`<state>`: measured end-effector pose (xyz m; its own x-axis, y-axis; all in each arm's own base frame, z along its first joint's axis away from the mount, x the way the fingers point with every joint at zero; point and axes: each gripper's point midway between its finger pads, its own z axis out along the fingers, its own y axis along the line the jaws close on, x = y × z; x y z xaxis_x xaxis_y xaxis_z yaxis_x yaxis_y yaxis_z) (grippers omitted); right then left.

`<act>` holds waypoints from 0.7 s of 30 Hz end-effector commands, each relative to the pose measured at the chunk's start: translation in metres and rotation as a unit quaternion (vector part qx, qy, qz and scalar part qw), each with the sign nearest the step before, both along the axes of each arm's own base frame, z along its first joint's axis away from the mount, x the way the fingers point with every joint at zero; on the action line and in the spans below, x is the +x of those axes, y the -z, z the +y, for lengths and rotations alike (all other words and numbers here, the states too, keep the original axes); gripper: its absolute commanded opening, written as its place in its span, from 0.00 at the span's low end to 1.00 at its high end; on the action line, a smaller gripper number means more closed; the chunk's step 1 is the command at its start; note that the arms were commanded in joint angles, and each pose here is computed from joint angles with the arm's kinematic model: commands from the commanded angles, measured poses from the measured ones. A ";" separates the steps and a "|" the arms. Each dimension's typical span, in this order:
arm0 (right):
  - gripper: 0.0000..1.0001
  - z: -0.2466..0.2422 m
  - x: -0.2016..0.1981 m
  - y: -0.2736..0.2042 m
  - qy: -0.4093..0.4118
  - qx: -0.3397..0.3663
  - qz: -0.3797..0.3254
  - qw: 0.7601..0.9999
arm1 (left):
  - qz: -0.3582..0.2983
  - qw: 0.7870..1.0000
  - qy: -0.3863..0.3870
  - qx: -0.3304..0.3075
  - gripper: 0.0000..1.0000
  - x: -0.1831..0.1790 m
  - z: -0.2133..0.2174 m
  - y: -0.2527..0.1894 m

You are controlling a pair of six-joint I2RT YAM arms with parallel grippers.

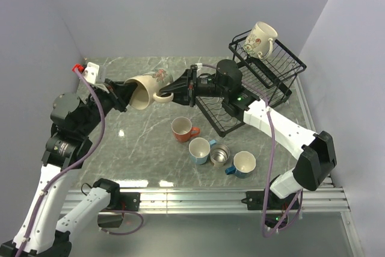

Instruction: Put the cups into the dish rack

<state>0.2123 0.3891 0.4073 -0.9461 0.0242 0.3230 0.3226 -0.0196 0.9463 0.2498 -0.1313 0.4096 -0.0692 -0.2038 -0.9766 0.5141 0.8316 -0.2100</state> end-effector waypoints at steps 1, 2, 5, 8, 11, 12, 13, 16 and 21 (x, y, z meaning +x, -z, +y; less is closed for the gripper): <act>0.00 0.002 -0.025 -0.054 -0.012 0.088 -0.071 0.994 | -0.048 0.998 0.014 -0.030 0.04 -0.002 -0.008 -0.030; 0.00 0.000 -0.026 -0.061 -0.008 0.104 -0.082 0.991 | -0.044 0.999 0.010 -0.027 0.06 -0.001 -0.007 -0.028; 0.00 -0.007 -0.024 -0.081 0.013 0.154 -0.092 0.984 | -0.033 0.999 -0.001 -0.022 0.09 0.001 -0.003 -0.018; 0.00 -0.015 -0.022 -0.102 0.031 0.204 -0.090 0.974 | -0.030 0.999 -0.006 -0.025 0.26 0.000 -0.002 -0.012; 0.00 -0.017 -0.021 -0.115 0.034 0.219 -0.097 0.970 | -0.019 0.999 -0.012 -0.025 0.47 0.002 -0.001 -0.006; 0.00 -0.017 -0.021 -0.119 0.035 0.221 -0.103 0.969 | -0.016 0.999 -0.015 -0.026 0.57 0.003 0.000 -0.004; 0.00 -0.017 -0.021 -0.121 0.035 0.222 -0.105 0.969 | -0.013 0.999 -0.017 -0.025 0.64 0.004 0.001 -0.003; 0.00 -0.019 -0.023 -0.127 0.037 0.222 -0.115 0.968 | -0.003 0.999 -0.032 -0.025 0.76 0.009 0.004 0.000; 0.00 -0.023 -0.021 -0.119 0.048 0.207 -0.119 0.970 | -0.001 0.999 -0.036 -0.023 0.76 0.011 0.005 0.001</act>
<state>0.2208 0.3937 0.4655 -0.9694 0.0636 0.2369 0.2089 -0.2925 0.9332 0.2595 -0.1282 0.3907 -0.1044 -0.2265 -0.9684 0.4548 0.8551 -0.2490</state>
